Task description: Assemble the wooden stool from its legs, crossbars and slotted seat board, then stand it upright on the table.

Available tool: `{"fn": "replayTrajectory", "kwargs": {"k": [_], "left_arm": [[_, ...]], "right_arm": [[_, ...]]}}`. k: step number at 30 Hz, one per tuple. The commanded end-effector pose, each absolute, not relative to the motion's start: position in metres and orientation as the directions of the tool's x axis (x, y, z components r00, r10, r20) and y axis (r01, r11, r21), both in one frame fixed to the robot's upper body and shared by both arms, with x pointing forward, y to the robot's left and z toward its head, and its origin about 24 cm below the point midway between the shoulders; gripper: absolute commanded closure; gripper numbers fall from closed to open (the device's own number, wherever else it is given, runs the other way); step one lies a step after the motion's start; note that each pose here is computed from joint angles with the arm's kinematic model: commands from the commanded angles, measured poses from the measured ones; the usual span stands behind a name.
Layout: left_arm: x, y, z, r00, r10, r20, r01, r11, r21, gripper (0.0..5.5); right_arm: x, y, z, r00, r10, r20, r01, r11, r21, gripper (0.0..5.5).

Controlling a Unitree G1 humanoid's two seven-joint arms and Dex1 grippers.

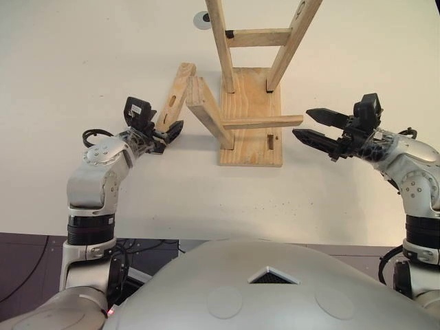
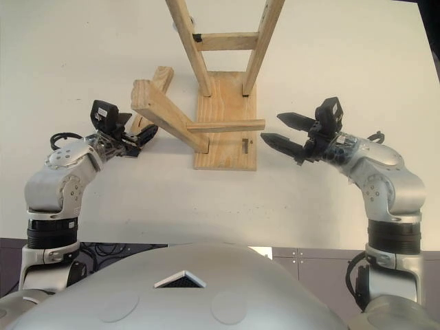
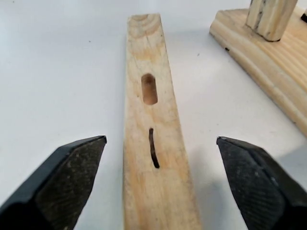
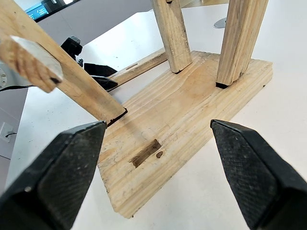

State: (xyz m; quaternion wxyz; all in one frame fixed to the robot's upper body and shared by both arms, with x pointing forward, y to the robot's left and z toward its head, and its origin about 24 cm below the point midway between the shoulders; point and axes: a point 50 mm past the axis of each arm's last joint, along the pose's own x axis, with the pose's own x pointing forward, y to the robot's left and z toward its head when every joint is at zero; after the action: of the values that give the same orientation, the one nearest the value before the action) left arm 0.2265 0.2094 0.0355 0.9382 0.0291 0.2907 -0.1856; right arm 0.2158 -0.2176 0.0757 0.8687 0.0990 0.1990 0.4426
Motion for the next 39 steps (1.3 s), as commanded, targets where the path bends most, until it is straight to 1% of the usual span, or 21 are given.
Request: {"fn": "replayTrajectory", "kwargs": {"k": [1,5,7,11,14,15,17,18,19,20,21,23,24,26,28,29,30,33,36,39], "left_arm": [[0.222,0.216,0.026,0.725,-0.282,-0.628,0.368,0.930,0.007,1.90],[0.226,0.218,0.028,0.726,-0.282,-0.627,0.368,0.930,0.007,2.46],[0.229,0.221,0.030,0.730,-0.282,-0.622,0.367,0.930,0.010,2.70],[0.233,0.224,0.031,0.733,-0.286,-0.617,0.374,0.927,0.014,3.36],[0.236,0.226,0.032,0.745,-0.284,-0.604,0.371,0.928,0.021,3.48],[0.240,0.227,0.037,0.771,-0.282,-0.571,0.363,0.931,0.031,3.48],[0.259,0.231,0.061,0.862,-0.298,-0.409,0.345,0.938,0.043,3.48],[0.272,0.236,0.084,0.907,-0.308,-0.288,0.335,0.941,0.049,3.49],[0.285,0.241,0.114,0.929,-0.344,-0.137,0.351,0.936,0.034,3.49],[0.294,0.244,0.143,0.921,-0.390,0.002,0.390,0.921,0.022,3.49],[0.299,0.243,0.173,0.866,-0.483,0.128,0.490,0.871,-0.034,3.49],[0.299,0.235,0.210,0.708,-0.644,0.290,0.691,0.717,-0.094,3.49],[0.298,0.227,0.222,0.619,-0.709,0.338,0.776,0.618,-0.124,3.49],[0.298,0.206,0.235,0.464,-0.792,0.396,0.884,0.440,-0.156,3.49],[0.302,0.184,0.235,0.377,-0.835,0.401,0.926,0.336,-0.171,3.49],[0.303,0.173,0.230,0.341,-0.852,0.396,0.939,0.289,-0.186,3.49],[0.303,0.167,0.227,0.319,-0.862,0.393,0.945,0.261,-0.195,3.49],[0.304,0.149,0.221,0.244,-0.883,0.400,0.961,0.164,-0.224,3.49],[0.303,0.142,0.222,0.171,-0.889,0.426,0.968,0.072,-0.239,3.49],[0.305,0.140,0.218,0.143,-0.885,0.442,0.964,0.025,-0.263,3.49]], "right_arm": [[0.221,-0.218,0.077,0.572,0.788,-0.227,-0.705,0.614,0.355,1.52],[0.226,-0.221,0.081,0.619,0.767,-0.172,-0.674,0.631,0.385,1.52],[0.230,-0.225,0.087,0.651,0.748,-0.126,-0.652,0.637,0.412,1.52],[0.243,-0.235,0.101,0.721,0.690,-0.056,-0.600,0.663,0.448,1.52],[0.251,-0.245,0.111,0.763,0.645,-0.028,-0.566,0.690,0.451,1.52],[0.255,-0.250,0.115,0.780,0.625,-0.021,-0.553,0.706,0.443,1.52],[0.262,-0.259,0.130,0.809,0.587,0.027,-0.538,0.723,0.433,1.52],[0.264,-0.260,0.141,0.805,0.589,0.068,-0.559,0.715,0.421,1.52],[0.265,-0.256,0.156,0.782,0.612,0.122,-0.601,0.688,0.407,1.52],[0.266,-0.250,0.171,0.748,0.636,0.190,-0.650,0.646,0.400,1.52],[0.267,-0.245,0.190,0.694,0.646,0.317,-0.713,0.555,0.429,1.52],[0.265,-0.232,0.216,0.561,0.656,0.505,-0.821,0.361,0.442,1.52],[0.265,-0.220,0.224,0.497,0.676,0.544,-0.858,0.289,0.426,1.52],[0.268,-0.194,0.234,0.402,0.720,0.565,-0.899,0.196,0.390,1.52],[0.275,-0.174,0.239,0.355,0.735,0.579,-0.915,0.144,0.378,1.52],[0.281,-0.165,0.237,0.351,0.749,0.562,-0.916,0.150,0.372,1.52],[0.285,-0.159,0.234,0.351,0.760,0.547,-0.916,0.159,0.367,1.52],[0.297,-0.138,0.227,0.320,0.780,0.537,-0.916,0.110,0.386,1.52],[0.310,-0.125,0.224,0.306,0.788,0.535,-0.912,0.083,0.401,1.52],[0.319,-0.120,0.220,0.287,0.795,0.534,-0.910,0.052,0.412,1.52]]}}
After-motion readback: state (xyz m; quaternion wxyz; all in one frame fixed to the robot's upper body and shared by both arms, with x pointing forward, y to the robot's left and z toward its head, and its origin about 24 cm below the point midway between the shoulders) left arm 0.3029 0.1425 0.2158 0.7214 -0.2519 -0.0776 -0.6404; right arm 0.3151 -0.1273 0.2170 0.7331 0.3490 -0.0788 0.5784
